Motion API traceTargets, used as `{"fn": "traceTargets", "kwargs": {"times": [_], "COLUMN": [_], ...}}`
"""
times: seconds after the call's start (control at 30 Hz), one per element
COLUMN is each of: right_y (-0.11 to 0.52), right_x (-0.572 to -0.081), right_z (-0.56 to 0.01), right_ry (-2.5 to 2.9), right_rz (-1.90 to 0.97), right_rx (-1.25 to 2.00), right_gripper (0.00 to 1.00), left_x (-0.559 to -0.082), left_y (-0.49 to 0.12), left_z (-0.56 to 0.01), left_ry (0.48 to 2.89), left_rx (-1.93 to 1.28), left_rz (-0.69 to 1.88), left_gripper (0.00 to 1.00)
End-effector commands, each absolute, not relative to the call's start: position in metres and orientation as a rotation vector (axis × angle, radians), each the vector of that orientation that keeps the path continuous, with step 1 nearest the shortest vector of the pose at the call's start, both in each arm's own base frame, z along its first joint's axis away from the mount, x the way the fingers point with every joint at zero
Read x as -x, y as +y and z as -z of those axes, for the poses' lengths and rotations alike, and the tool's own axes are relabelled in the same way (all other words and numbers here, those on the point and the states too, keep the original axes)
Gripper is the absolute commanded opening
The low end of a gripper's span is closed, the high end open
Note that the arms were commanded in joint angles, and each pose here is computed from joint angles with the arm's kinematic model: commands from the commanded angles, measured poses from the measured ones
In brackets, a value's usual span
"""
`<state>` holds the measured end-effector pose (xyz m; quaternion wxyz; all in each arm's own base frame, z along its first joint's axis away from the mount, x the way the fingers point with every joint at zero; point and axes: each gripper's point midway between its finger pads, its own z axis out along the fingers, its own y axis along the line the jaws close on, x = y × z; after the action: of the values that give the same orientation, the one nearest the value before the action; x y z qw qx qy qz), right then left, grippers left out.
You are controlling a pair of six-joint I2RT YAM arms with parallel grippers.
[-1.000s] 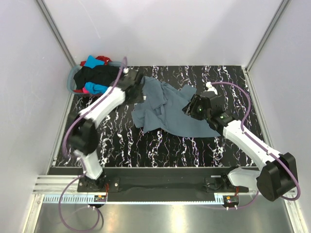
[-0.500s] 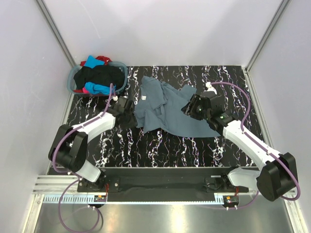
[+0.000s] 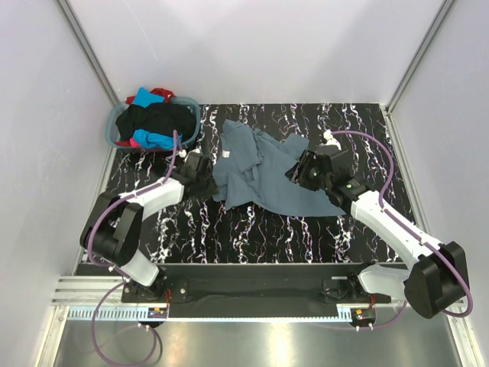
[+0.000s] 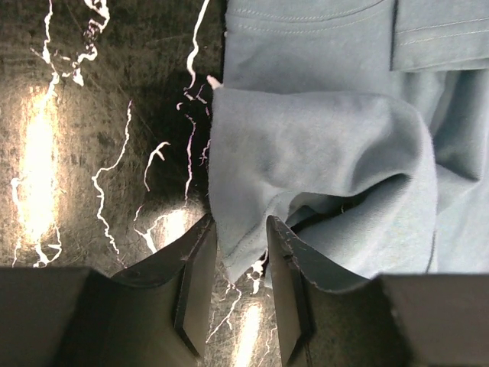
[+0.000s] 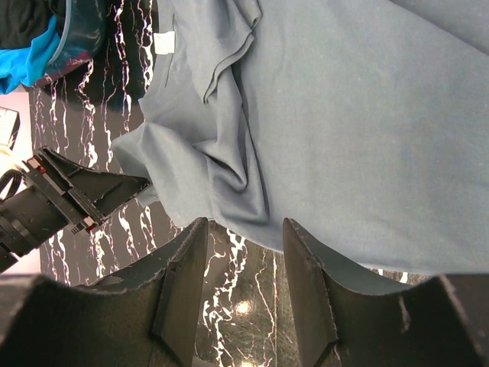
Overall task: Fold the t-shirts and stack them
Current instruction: Flatten the tshirt out
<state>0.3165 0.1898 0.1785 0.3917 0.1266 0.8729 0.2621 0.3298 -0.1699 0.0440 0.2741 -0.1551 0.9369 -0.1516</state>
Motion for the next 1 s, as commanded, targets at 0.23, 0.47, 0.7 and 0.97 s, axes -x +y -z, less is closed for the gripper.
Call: {"fn": "traceTargets", "kwargs": {"times": [0.23,0.47,0.7,0.97], "right_y": [0.191,0.19,0.191,0.102], "right_x": [-0.322,-0.322,-0.323,-0.318], "right_z": [-0.187,-0.182,-0.172,-0.131], "right_ry": [2.177,2.19,2.215,2.309], "right_rz": [-0.684,-0.676,-0.671,-0.313], "right_rx": [-0.326,-0.339,-0.372,-0.831], "right_gripper": [0.51,0.51,0.51,0.7], "left_x": [-0.33,-0.326,-0.324,-0.319], "left_y": [-0.171,-0.171,-0.172,-0.162], "left_z": [-0.054,-0.062,-0.077,-0.154], "left_ry": [2.486,2.476,2.468,2.348], "left_rx": [0.445,0.45,0.438,0.345], "left_rz": [0.444,0.46,0.482,0.488], "left_gripper": [0.35,0.16,0.0,0.0]}}
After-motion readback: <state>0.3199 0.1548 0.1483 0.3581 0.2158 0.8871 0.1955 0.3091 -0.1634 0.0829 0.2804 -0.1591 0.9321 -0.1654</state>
